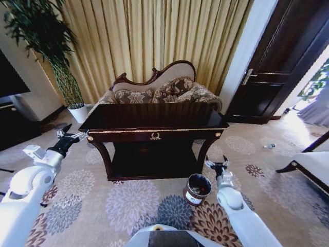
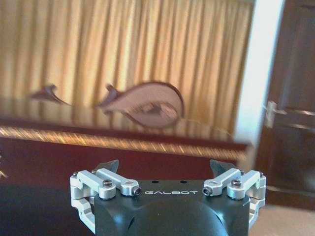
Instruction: Move to the front of the table and place the trash on the table into the trash bin.
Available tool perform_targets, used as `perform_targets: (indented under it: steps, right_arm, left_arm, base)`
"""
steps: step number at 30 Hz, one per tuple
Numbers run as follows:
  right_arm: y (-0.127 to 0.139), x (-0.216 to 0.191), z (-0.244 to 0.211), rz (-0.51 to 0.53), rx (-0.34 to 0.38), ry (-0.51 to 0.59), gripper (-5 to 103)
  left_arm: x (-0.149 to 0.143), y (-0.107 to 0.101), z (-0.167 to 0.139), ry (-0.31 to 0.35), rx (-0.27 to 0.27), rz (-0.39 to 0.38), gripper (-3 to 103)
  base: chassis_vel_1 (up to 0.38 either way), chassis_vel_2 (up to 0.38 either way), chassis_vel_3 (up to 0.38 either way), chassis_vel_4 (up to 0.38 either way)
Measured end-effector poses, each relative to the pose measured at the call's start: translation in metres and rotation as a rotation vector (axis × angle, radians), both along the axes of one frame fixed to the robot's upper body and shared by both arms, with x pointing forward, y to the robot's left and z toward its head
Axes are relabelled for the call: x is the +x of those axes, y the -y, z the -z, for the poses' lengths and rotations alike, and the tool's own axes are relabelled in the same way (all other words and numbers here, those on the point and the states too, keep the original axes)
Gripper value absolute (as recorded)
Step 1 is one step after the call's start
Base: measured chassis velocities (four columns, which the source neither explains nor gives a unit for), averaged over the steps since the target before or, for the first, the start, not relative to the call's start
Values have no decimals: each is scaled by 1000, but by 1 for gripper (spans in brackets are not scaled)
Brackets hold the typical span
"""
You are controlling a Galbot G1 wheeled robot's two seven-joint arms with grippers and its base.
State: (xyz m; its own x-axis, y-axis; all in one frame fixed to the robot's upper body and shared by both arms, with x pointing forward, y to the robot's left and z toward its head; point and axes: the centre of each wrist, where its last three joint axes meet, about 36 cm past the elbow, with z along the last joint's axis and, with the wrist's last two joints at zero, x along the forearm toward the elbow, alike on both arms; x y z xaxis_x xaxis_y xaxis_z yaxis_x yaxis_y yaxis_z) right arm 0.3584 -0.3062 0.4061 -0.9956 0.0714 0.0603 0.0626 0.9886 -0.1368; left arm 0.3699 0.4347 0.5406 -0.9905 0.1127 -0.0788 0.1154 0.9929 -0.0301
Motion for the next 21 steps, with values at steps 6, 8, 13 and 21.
perform_targets:
  steps: [6,8,13,21]
  right_arm:
    - [-21,-14,-48,-102,40,42,100]
    - [-25,-19,-56,-118,53,42,100]
    - [-36,-31,-74,-154,65,52,100]
    - [-41,-39,-89,-176,62,65,100]
  left_arm:
    - [-11,5,-2,6,-27,-14,100]
    - [-13,3,-2,5,-26,-18,100]
    - [-14,-3,-5,10,-20,-13,100]
    - [-15,-6,-4,6,-23,1,100]
  base:
    - [0,0,0,0]
    - [0,0,0,0]
    - [0,0,0,0]
    - [0,0,0,0]
